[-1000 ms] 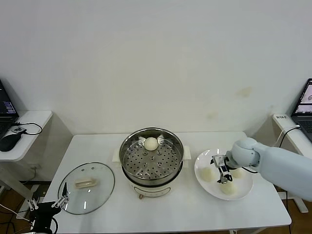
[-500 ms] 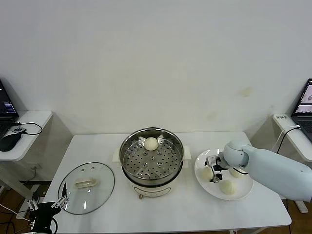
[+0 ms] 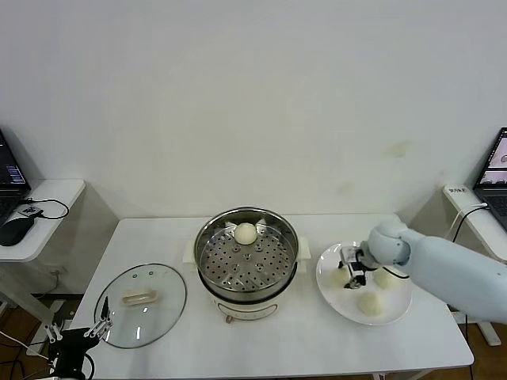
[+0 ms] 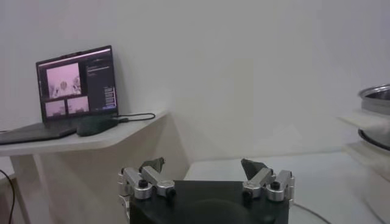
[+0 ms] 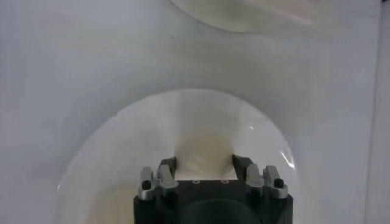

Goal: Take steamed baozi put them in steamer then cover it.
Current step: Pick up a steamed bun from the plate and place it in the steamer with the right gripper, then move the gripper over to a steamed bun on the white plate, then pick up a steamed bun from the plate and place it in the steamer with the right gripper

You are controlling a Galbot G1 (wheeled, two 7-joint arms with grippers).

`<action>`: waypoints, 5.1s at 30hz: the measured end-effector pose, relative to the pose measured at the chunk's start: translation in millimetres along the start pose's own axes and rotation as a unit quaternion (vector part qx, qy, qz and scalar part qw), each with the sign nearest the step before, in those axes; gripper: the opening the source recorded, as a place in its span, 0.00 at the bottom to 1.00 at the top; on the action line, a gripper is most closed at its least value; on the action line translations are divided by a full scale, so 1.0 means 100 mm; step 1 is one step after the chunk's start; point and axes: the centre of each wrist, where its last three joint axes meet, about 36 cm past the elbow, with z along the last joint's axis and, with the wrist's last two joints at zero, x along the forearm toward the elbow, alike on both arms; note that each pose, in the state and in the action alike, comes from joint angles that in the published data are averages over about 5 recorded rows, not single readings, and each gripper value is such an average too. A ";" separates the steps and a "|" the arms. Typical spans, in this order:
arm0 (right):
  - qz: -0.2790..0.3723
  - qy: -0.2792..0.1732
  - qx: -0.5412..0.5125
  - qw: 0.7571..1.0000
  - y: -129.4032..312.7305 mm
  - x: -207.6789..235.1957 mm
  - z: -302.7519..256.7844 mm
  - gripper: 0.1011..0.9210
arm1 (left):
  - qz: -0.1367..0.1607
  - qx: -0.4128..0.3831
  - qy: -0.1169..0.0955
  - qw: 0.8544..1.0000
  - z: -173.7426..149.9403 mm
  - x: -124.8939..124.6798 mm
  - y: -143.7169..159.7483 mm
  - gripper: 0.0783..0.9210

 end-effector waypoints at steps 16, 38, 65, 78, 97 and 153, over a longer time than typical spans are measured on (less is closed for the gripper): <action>0.059 -0.069 0.024 0.996 -0.44 1.52 -0.87 0.59 | 0.008 0.001 -0.012 1.000 -0.08 -0.04 -0.04 0.88; 0.023 -0.107 0.057 0.992 -0.68 0.73 -2.85 0.60 | -0.003 0.000 -0.027 1.000 -0.15 -0.08 0.02 0.88; 0.024 -0.099 0.064 0.993 -0.73 0.27 -3.36 0.86 | -0.006 0.003 -0.029 1.000 -0.14 -0.09 0.03 0.88; 0.016 -0.067 0.095 0.993 -0.86 1.19 -2.17 0.88 | -0.002 0.000 -0.028 1.000 -0.15 -0.06 0.03 0.88; -0.018 0.000 0.070 0.997 0.21 1.03 -0.12 0.88 | 0.011 -0.002 -0.016 1.000 -0.05 -0.02 -0.11 0.88; -0.046 0.025 -0.011 0.999 0.68 -0.18 0.52 0.53 | 0.004 -0.003 -0.013 1.000 -0.05 0.03 -0.10 0.88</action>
